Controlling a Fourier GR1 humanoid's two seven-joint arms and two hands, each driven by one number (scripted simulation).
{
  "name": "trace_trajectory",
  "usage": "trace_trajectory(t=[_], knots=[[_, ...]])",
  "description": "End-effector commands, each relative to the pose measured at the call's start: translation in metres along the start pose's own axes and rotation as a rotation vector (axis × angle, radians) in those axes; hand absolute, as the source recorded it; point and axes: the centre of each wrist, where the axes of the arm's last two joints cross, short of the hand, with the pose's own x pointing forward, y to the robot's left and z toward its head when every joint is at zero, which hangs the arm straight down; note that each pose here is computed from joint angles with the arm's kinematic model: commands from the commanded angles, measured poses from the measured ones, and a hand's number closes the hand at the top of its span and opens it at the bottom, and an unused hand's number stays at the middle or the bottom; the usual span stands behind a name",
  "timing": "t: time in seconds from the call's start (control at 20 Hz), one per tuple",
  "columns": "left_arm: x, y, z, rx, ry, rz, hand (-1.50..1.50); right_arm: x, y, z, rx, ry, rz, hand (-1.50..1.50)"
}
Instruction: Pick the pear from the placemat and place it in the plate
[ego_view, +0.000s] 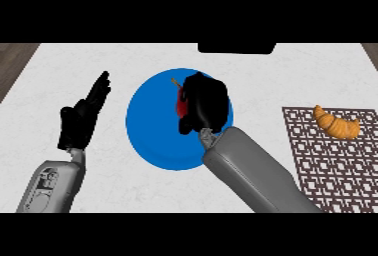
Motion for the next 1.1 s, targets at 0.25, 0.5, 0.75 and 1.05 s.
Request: trace_trajectory(t=[0.25,0.5,0.75,1.05], knots=[[0.001,-0.008,0.005,-0.02,-0.014,0.018,0.0,-0.014,0.039,-0.026,0.099,0.197,-0.164,-1.5],[0.012,-0.005,-0.012,-0.025,-0.014,0.005,0.0,-0.027,0.063,-0.021,0.067,0.144,-0.232,-1.5],[0.011,-0.012,-0.002,-0.033,-0.006,0.011,0.0,-0.008,0.043,-0.015,-0.034,0.095,-0.509,-1.5],[0.003,-0.006,0.003,0.031,0.027,0.009,0.0,-0.017,0.027,-0.019,-0.213,0.15,-0.706,-1.5]])
